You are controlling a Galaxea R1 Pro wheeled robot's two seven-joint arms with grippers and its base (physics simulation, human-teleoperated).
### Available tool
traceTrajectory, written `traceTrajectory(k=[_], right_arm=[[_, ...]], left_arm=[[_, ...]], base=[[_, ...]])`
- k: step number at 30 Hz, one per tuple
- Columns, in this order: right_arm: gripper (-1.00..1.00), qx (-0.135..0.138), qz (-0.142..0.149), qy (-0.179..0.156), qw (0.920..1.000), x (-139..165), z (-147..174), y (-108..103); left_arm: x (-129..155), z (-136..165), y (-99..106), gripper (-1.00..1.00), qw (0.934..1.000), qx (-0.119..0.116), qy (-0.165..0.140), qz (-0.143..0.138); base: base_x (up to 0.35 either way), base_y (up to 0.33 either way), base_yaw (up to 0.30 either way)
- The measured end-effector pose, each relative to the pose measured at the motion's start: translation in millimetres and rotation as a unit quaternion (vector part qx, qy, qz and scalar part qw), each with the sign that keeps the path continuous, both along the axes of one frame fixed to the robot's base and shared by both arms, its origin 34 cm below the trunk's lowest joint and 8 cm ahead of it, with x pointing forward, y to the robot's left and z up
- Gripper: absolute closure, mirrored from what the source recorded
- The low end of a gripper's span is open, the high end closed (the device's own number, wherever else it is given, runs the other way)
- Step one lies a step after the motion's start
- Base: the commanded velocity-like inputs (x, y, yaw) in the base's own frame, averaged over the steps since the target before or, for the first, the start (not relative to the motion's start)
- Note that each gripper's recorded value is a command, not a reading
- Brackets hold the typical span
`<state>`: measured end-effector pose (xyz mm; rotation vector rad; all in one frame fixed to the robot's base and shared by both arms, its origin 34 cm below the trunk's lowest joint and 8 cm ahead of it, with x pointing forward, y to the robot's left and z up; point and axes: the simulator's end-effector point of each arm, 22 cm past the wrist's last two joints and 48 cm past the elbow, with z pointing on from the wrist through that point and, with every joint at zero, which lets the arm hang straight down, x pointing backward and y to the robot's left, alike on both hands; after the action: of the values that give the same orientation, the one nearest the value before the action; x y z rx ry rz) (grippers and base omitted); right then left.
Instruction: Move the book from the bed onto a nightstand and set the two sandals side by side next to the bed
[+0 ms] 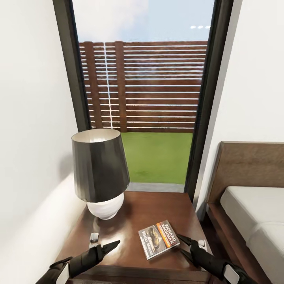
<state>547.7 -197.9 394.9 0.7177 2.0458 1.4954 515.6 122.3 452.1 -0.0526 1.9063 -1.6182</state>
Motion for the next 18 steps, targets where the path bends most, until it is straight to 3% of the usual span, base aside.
traceTrajectory(k=[8,18], right_arm=[[-1.0,0.002,0.001,-0.002,1.0,0,1,-1],[-1.0,-0.01,0.002,-0.013,0.9999,5,4,-2]], left_arm=[[1,2,5,-1.0,1.0,-0.002,-0.001,0.002],[4,-9,10,-1.0,0.9997,0.023,0.006,0.01]], base=[[-0.073,0.0,0.0],[-0.002,0.0,0.0]])
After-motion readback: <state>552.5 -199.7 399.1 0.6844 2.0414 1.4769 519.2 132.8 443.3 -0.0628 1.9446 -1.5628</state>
